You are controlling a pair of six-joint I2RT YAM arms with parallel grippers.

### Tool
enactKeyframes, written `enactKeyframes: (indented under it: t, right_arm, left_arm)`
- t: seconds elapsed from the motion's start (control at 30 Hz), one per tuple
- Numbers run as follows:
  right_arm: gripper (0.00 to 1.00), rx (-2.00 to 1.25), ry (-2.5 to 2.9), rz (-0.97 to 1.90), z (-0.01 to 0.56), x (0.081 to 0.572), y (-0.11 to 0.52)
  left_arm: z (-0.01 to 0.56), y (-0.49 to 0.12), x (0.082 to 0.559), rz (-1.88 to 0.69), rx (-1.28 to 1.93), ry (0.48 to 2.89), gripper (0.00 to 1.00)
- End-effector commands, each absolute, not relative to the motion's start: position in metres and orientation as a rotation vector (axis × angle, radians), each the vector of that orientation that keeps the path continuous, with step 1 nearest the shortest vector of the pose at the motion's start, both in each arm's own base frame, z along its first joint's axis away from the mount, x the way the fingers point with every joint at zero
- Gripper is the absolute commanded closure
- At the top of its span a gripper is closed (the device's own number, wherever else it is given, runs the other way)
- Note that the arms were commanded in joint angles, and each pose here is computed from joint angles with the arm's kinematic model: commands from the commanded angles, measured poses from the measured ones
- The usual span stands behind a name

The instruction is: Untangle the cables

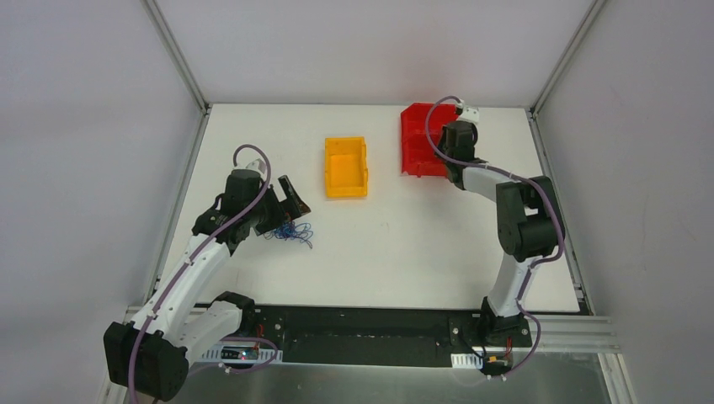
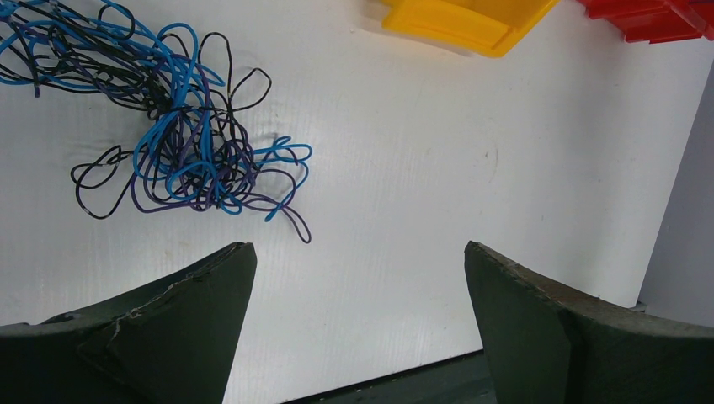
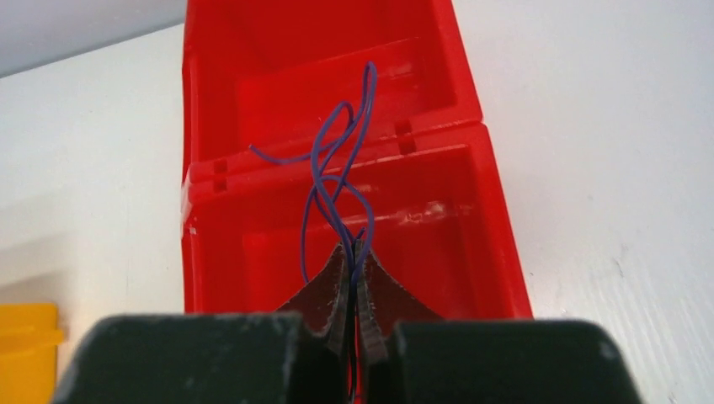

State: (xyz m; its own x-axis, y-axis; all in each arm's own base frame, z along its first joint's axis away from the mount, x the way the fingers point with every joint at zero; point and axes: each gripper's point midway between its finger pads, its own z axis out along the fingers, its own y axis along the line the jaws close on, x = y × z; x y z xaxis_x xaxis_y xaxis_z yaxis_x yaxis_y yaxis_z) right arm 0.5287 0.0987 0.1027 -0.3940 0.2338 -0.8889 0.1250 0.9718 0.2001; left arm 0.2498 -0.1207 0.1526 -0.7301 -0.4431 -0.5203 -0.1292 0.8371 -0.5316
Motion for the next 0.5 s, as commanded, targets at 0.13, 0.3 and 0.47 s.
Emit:
enactKeyframes:
  t: [0.13, 0.3, 0.47]
  right_arm:
    - [1.0, 0.299, 1.953, 0.089, 0.127, 0.506, 0.086]
    - [1.0, 0.373, 2.126, 0.017, 0.103, 0.491, 0.079]
    - [1.0, 0.417, 2.251, -0.007, 0.082, 0.472, 0.078]
  left_arm:
    - [0.173, -0.124, 0.254, -0.645, -0.35, 2.284, 0.01]
    - [0.174, -0.125, 0.253, -0.655, -0.345, 2.282, 0.01]
    - [0.175, -0.125, 0.25, -0.662, -0.348, 2.272, 0.01]
